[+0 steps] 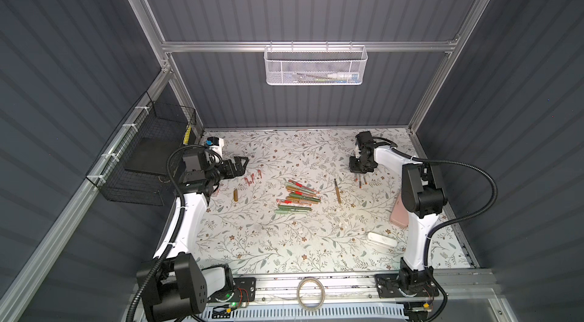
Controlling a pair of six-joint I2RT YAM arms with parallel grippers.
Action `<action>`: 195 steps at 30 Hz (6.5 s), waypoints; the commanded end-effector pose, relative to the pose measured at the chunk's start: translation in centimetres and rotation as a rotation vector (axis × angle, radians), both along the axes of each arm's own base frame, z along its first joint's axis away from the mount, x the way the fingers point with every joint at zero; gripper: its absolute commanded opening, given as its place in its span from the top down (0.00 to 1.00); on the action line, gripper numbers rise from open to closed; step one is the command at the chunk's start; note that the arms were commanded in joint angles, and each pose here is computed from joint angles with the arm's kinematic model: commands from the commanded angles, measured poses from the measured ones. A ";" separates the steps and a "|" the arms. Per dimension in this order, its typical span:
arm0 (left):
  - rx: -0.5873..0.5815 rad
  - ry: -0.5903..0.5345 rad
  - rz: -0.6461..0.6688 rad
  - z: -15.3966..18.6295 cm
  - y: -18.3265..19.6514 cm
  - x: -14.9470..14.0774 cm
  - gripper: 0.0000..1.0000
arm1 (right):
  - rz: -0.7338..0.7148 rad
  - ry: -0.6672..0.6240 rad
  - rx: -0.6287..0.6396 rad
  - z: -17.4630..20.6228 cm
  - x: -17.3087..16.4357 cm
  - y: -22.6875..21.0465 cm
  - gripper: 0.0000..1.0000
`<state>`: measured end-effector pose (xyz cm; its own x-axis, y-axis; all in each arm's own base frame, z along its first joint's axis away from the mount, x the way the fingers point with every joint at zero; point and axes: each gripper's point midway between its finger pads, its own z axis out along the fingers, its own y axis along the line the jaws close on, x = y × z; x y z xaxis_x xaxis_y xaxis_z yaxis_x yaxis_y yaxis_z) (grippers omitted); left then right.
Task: Remove pen caps from pens
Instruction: Place the pen at the top-center of the table, then pick up the pen from the center of the table, then open the pen cap on the pen.
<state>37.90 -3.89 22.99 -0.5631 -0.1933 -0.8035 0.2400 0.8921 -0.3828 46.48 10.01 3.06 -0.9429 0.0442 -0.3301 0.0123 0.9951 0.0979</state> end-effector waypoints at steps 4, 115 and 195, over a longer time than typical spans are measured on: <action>-0.004 -0.030 0.007 0.8 0.4 -0.2 0.00 | -0.001 0.027 -0.016 0.0 -0.2 -0.2 0.73; -0.207 -0.054 -0.037 2.8 0.6 -0.1 0.00 | 0.610 -0.242 0.030 10.6 -5.2 20.7 1.00; -0.443 0.079 -0.332 0.5 -11.5 0.1 1.00 | 0.613 -0.382 0.293 15.9 -15.6 37.4 0.66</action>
<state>37.99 -15.23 22.20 -0.7287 -0.3109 -0.6102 0.4009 0.5288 -0.7481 31.18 46.83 18.70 -0.6588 -0.3129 -0.6842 -0.6023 0.7644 0.2303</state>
